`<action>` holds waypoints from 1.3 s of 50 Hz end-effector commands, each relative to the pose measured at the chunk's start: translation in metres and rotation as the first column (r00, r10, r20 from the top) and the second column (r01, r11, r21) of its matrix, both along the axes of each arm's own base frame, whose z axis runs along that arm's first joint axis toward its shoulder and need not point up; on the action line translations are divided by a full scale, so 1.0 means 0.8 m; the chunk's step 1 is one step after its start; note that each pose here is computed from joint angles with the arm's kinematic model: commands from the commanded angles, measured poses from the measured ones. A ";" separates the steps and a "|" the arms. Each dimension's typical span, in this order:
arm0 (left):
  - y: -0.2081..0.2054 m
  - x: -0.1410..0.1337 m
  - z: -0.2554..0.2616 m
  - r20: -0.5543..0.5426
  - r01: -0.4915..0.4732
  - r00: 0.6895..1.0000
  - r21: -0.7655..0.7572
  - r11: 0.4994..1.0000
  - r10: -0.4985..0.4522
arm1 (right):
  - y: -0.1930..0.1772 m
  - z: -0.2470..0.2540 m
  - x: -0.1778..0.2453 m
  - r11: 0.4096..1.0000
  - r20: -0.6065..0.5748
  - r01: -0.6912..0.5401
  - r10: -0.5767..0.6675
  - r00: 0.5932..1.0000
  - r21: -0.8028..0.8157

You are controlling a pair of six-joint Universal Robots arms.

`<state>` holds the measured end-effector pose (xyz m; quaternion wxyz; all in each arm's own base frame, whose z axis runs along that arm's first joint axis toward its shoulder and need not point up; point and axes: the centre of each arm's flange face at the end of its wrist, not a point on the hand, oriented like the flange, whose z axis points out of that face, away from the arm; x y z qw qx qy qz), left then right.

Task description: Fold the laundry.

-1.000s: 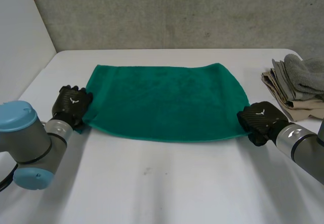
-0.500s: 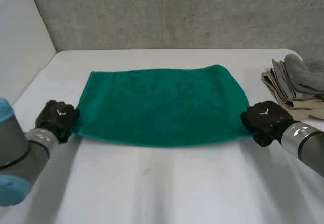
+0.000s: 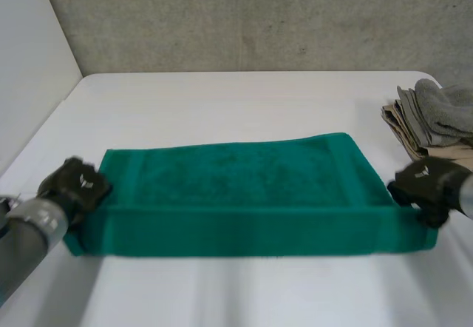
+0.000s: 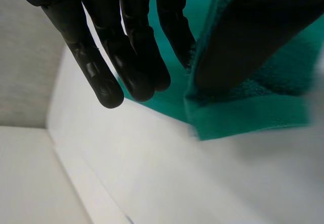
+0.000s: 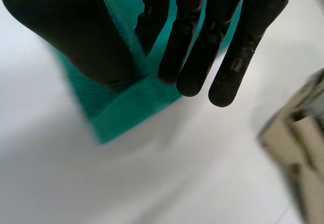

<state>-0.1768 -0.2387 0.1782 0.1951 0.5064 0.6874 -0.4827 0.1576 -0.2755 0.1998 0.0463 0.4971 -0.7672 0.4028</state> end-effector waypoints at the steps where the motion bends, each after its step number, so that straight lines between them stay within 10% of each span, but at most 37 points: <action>1: -0.086 -0.038 -0.033 -0.078 -0.006 0.997 -0.127 0.992 -0.004 | -0.064 -0.028 0.052 0.969 0.045 -0.024 0.036 0.998 -0.246; 14: -0.199 -0.068 -0.068 -0.099 -0.115 0.991 -0.258 0.959 0.092 | -0.161 -0.054 0.111 0.869 0.047 -0.019 0.048 0.998 -0.494; 30: -0.211 -0.096 -0.069 -0.151 -0.149 0.984 -0.396 0.906 0.095 | -0.219 -0.060 0.139 0.736 0.104 0.054 0.022 0.994 -0.675; 47: -0.123 -0.076 -0.020 -0.324 -0.201 0.941 -0.286 0.937 0.102 | -0.089 -0.032 0.053 0.940 0.304 0.286 -0.222 0.926 -0.185; 65: -0.100 -0.075 -0.028 -0.394 -0.190 0.914 -0.214 0.958 0.093 | -0.089 -0.089 0.045 0.951 0.339 0.268 -0.204 0.918 -0.152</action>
